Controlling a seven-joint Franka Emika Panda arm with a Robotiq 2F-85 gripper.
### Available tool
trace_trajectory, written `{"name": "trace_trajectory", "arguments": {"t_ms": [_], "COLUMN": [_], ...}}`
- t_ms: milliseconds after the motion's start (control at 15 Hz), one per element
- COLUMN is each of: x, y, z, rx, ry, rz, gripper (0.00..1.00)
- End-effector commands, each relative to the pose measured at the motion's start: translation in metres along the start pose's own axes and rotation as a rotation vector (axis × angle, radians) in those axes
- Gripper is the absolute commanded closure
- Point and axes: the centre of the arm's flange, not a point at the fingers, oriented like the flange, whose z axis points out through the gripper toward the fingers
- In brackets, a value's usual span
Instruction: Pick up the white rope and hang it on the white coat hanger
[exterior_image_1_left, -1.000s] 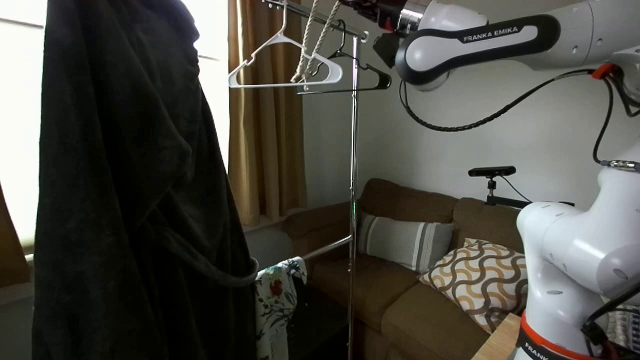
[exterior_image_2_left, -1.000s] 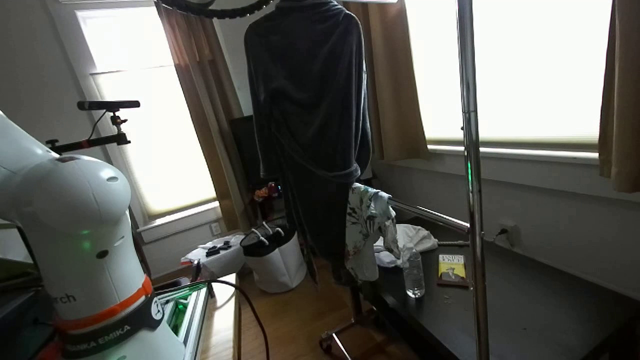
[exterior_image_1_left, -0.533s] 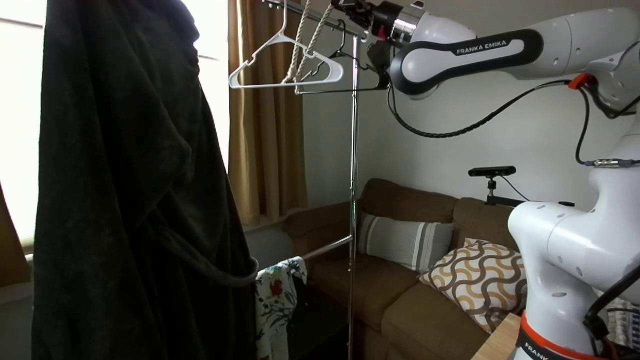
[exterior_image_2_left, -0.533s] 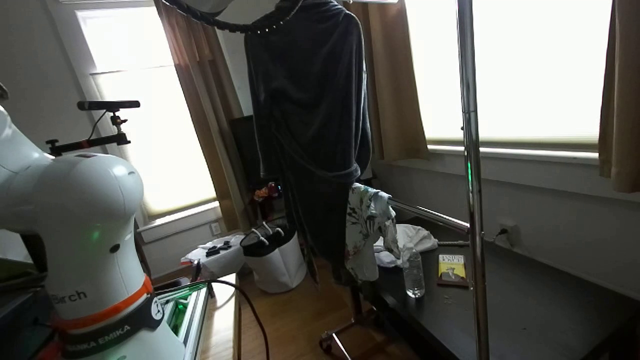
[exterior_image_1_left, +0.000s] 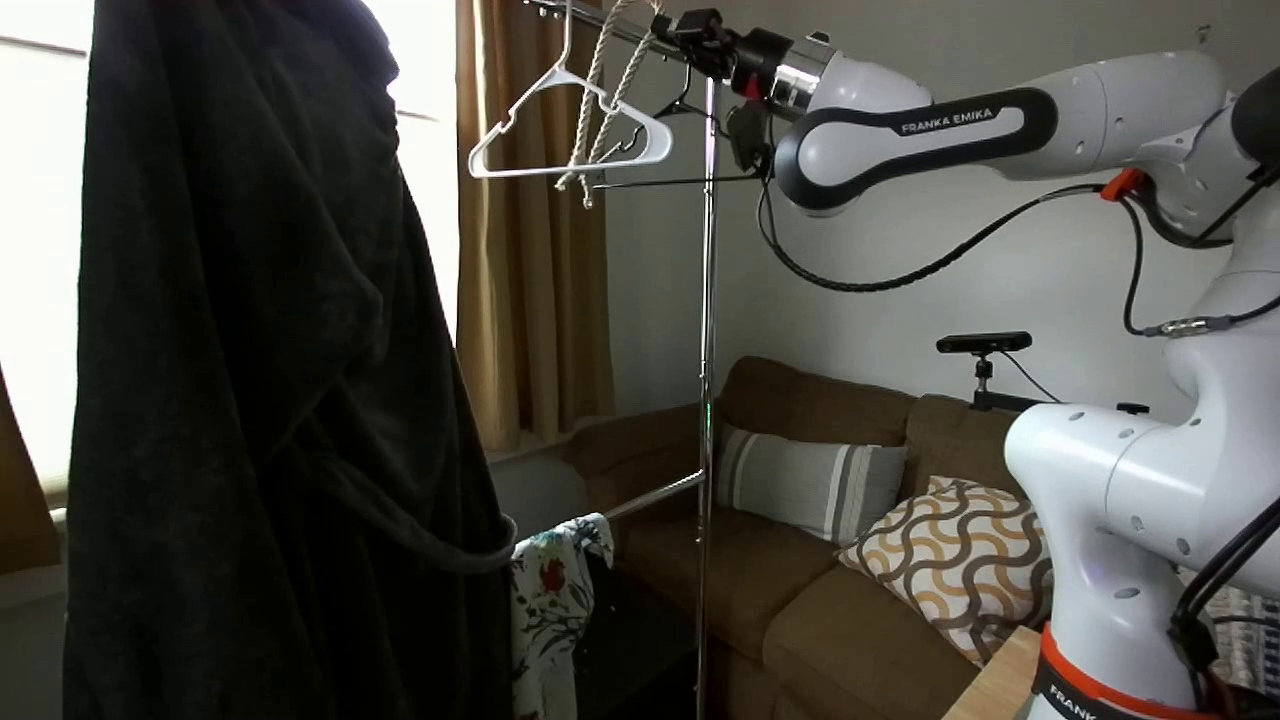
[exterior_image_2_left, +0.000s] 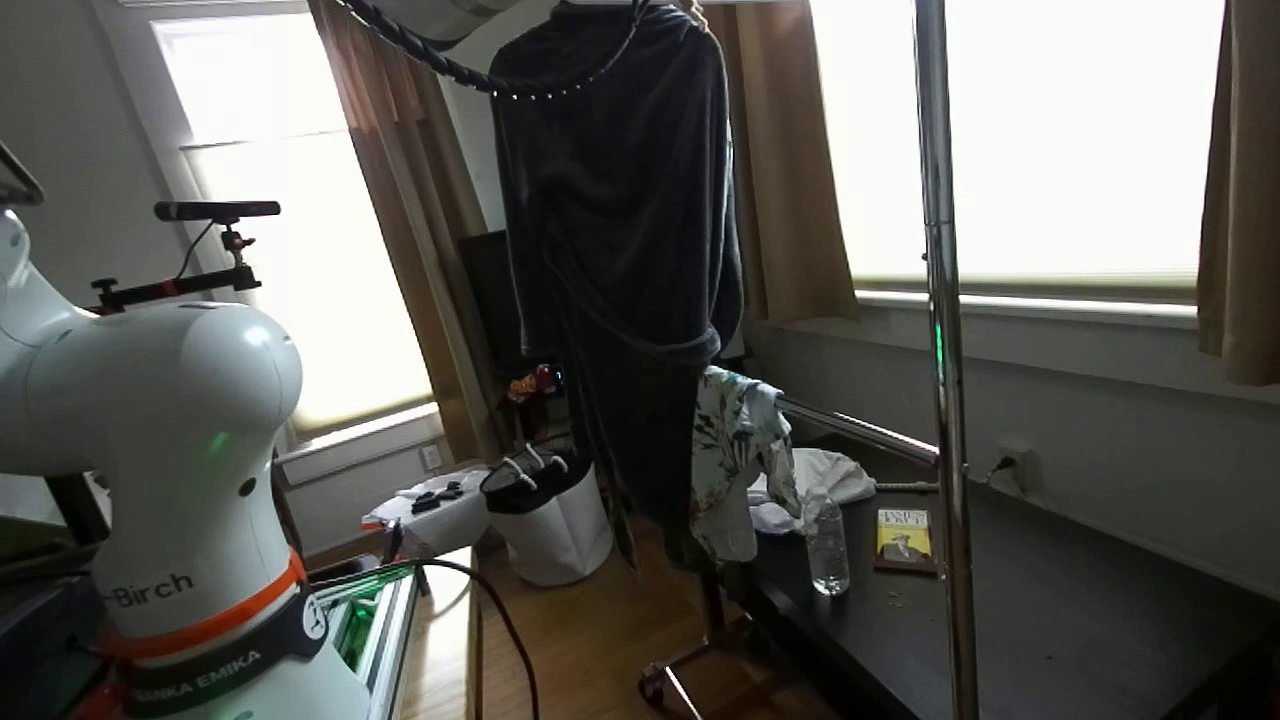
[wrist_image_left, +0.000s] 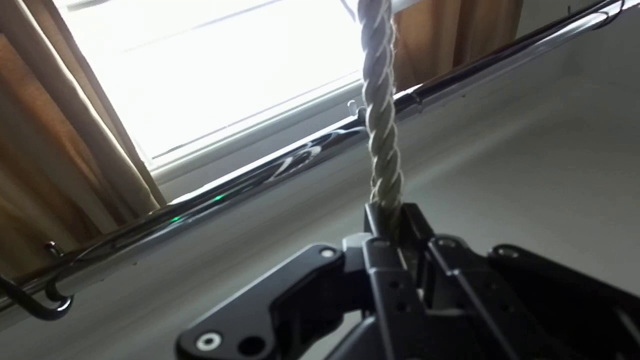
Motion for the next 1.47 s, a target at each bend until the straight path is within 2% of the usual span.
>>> {"name": "trace_trajectory", "arguments": {"t_ms": [0, 467, 733, 933, 1267, 1400], "x": [-0.001, 0.012, 0.010, -0.002, -0.020, -0.035], "y": [0.012, 0.016, 0.014, 0.014, 0.017, 0.019], "z": [-0.005, -0.018, -0.017, -0.013, -0.005, 0.007], "rx": [0.051, 0.054, 0.099, 0.126, 0.152, 0.152], "ry": [0.020, 0.162, 0.194, 0.214, 0.325, 0.323], "rz": [0.052, 0.027, 0.040, 0.062, 0.073, 0.095], "gripper": [0.97, 0.97, 0.97, 0.97, 0.97, 0.97]}}
